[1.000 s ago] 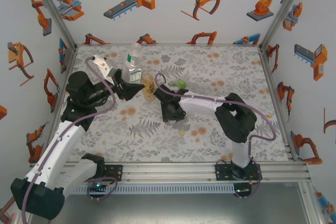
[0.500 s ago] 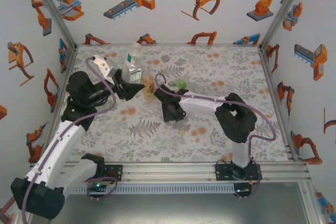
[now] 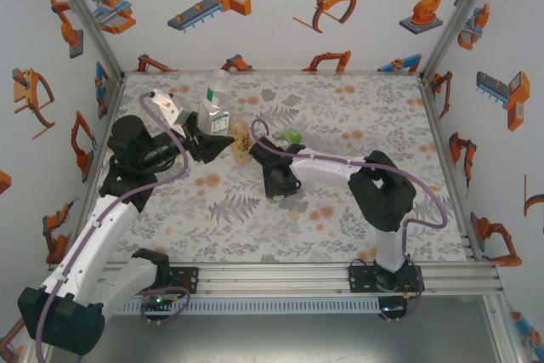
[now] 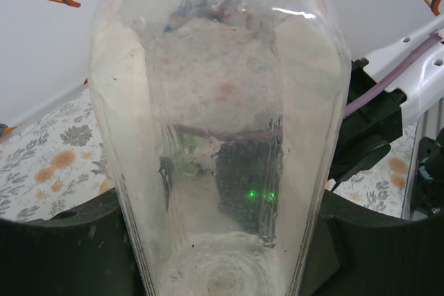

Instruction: Screw on the bottle caps

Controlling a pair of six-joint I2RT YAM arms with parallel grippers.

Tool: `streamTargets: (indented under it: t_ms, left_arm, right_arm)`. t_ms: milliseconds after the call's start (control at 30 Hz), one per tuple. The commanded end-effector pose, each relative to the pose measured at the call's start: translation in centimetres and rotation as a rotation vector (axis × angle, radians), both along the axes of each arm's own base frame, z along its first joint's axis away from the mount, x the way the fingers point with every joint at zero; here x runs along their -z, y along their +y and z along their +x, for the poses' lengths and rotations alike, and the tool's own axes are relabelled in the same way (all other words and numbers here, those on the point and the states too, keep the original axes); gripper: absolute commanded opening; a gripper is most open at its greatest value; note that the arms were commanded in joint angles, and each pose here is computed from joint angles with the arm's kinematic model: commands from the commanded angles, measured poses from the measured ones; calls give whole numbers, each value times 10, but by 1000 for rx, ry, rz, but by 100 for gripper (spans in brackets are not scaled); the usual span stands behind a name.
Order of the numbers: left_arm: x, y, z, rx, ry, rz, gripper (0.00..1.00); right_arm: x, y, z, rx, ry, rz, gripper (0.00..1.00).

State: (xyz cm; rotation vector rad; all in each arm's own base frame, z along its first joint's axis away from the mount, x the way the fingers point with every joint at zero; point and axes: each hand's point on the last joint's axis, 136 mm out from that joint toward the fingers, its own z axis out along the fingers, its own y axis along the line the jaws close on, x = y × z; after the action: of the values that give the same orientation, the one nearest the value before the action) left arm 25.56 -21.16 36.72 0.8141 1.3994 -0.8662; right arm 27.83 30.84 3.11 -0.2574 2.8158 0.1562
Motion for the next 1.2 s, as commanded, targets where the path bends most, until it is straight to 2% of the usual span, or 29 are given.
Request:
streamTargets:
  t_ms: [0,300,500,733,1000,1167]
  left_arm:
    - [-2,1,-1,2,-34,21,24]
    - [12,-9,-6,30,-26,109,18]
    - [35,-28,-21,81,-27,246,14]
    - [50,-45,-36,171,-20,330,3]
    - [60,-52,-49,222,-44,448,3]
    - [74,-55,-53,210,-66,536,3]
  right_arm:
    - [7,-1,-12,4,40,4,36]
    - [-27,-2,-10,-39,24,105,24]
    - [-66,-15,-4,-61,-38,226,22]
    - [-110,-47,6,-63,-134,360,19]
    - [-179,-69,5,-162,-340,467,18]
    - [-231,-71,-6,-299,-510,511,16]
